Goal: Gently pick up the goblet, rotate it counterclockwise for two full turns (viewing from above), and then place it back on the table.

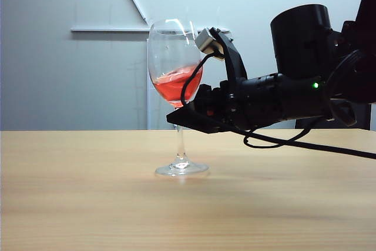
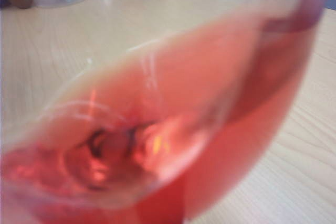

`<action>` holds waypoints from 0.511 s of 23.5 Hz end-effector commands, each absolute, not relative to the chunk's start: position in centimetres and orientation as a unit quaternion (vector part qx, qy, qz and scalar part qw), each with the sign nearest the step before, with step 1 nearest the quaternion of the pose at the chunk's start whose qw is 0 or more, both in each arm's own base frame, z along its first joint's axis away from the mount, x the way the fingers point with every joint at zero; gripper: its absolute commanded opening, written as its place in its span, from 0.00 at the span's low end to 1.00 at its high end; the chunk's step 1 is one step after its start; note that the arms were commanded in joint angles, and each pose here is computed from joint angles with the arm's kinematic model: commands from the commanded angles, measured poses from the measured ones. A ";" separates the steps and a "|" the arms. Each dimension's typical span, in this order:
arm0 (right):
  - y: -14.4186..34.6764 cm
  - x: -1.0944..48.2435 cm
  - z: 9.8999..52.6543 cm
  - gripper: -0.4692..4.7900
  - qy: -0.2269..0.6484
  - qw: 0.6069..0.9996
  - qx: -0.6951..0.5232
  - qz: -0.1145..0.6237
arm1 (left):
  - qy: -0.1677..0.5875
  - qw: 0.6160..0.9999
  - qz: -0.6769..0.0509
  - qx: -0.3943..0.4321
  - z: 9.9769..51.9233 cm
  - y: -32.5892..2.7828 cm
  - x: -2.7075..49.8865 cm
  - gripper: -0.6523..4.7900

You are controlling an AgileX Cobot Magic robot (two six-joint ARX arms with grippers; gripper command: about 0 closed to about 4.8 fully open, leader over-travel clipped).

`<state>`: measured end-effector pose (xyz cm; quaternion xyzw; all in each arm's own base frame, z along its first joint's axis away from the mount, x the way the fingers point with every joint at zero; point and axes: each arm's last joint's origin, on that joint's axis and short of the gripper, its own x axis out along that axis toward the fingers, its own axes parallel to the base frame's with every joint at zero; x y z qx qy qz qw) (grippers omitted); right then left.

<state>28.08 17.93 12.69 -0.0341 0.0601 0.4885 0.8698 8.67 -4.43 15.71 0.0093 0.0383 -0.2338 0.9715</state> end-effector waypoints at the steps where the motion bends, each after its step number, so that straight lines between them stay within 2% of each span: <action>1: 18.1 28.2 13.6 0.08 0.026 0.870 -0.035 0.492 | 0.034 0.971 -0.236 0.008 15.9 -4.4 8.7 0.11; 12: 18.1 28.3 13.6 0.08 0.022 0.877 -0.040 0.478 | 0.034 0.971 -0.236 0.008 15.9 -4.4 8.7 0.11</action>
